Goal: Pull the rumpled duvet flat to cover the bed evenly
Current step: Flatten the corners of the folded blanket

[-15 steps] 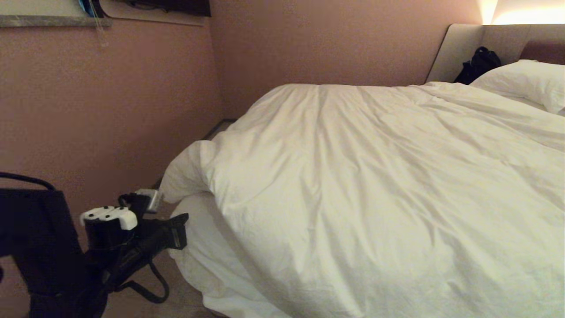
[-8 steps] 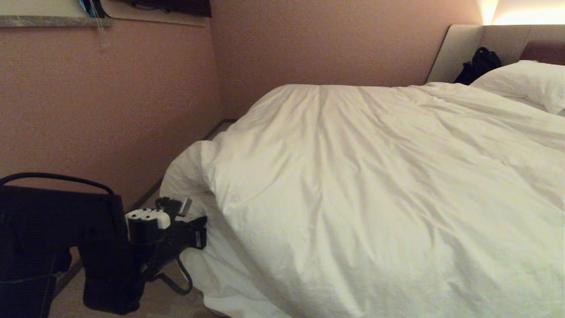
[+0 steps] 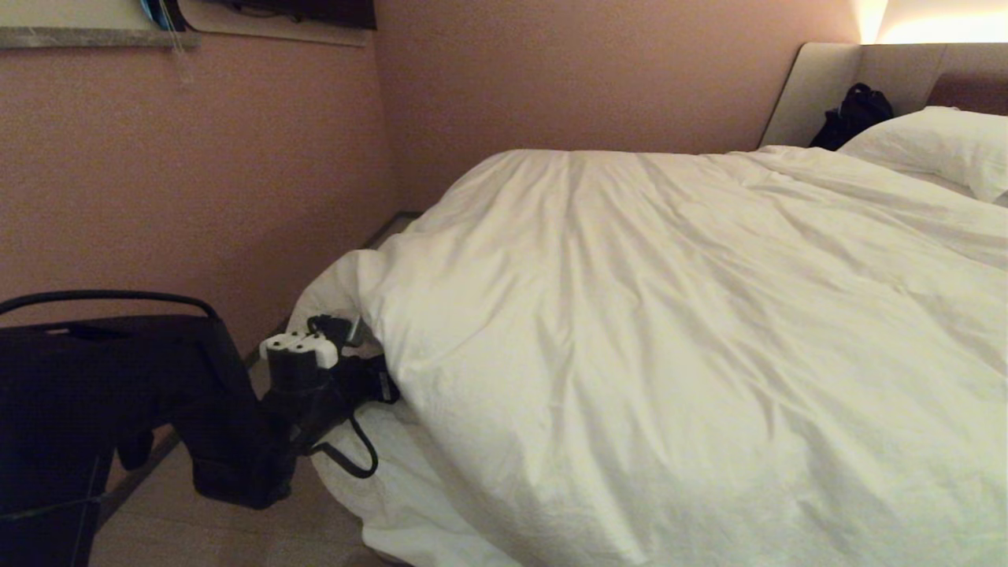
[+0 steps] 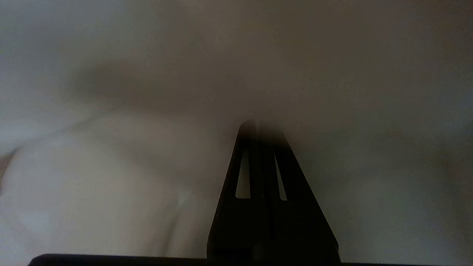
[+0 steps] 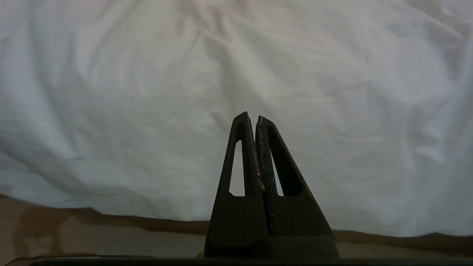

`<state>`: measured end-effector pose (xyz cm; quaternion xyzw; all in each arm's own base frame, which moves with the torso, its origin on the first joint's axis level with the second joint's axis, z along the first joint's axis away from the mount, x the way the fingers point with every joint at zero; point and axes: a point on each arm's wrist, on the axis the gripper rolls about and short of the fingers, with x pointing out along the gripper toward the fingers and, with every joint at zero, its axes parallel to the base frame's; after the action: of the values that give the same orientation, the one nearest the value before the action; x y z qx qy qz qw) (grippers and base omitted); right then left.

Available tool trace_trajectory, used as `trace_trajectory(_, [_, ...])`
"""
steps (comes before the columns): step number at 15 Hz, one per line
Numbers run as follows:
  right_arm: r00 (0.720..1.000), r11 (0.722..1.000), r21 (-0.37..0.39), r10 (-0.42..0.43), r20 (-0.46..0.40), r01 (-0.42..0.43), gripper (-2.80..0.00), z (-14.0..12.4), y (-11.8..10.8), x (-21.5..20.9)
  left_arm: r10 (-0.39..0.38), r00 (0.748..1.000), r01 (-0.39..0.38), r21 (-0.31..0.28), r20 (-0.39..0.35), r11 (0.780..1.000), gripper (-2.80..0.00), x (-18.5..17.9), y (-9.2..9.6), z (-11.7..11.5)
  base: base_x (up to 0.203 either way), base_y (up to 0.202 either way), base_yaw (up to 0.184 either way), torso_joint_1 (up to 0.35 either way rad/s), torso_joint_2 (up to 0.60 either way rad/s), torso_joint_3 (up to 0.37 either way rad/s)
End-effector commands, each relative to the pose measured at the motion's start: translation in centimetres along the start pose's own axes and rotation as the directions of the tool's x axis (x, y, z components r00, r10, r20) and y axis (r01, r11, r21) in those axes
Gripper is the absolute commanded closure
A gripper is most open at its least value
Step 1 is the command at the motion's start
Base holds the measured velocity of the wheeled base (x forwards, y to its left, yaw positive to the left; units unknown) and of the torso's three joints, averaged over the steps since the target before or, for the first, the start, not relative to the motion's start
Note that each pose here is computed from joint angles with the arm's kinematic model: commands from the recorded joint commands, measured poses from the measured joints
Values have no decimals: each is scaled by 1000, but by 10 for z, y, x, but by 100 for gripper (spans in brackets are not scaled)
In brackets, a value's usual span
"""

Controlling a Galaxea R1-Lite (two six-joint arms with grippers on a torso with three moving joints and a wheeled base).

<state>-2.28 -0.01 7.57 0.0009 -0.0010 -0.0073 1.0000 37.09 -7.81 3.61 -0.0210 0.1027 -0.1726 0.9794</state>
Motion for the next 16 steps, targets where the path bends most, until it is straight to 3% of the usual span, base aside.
trace_trajectory(1, [1000,1000,0,-1,1,1,0,0,0,0,0,1000,0,-7,23,1000,0,6,-1,23,0,0,0,0,0,0])
trace_trajectory(4, [1000,1000,0,1,1,-1,0,0,0,0,-38,999,38,2,19,999,0,12,-15,23,0,0,0,0,0,0])
trace_trajectory(7, [1000,1000,0,1,1,-1,0,0,0,0,-90,995,90,15,48,996,0,17,-37,43,0,0,0,0,0,0])
trace_trajectory(10, [1000,1000,0,1,1,-1,0,0,0,0,-127,992,126,21,29,992,0,26,-53,55,0,0,0,0,0,0])
trace_trajectory(16, [1000,1000,0,0,1,0,0,0,0,0,-134,990,134,14,-34,991,0,45,-58,59,0,0,0,0,0,0])
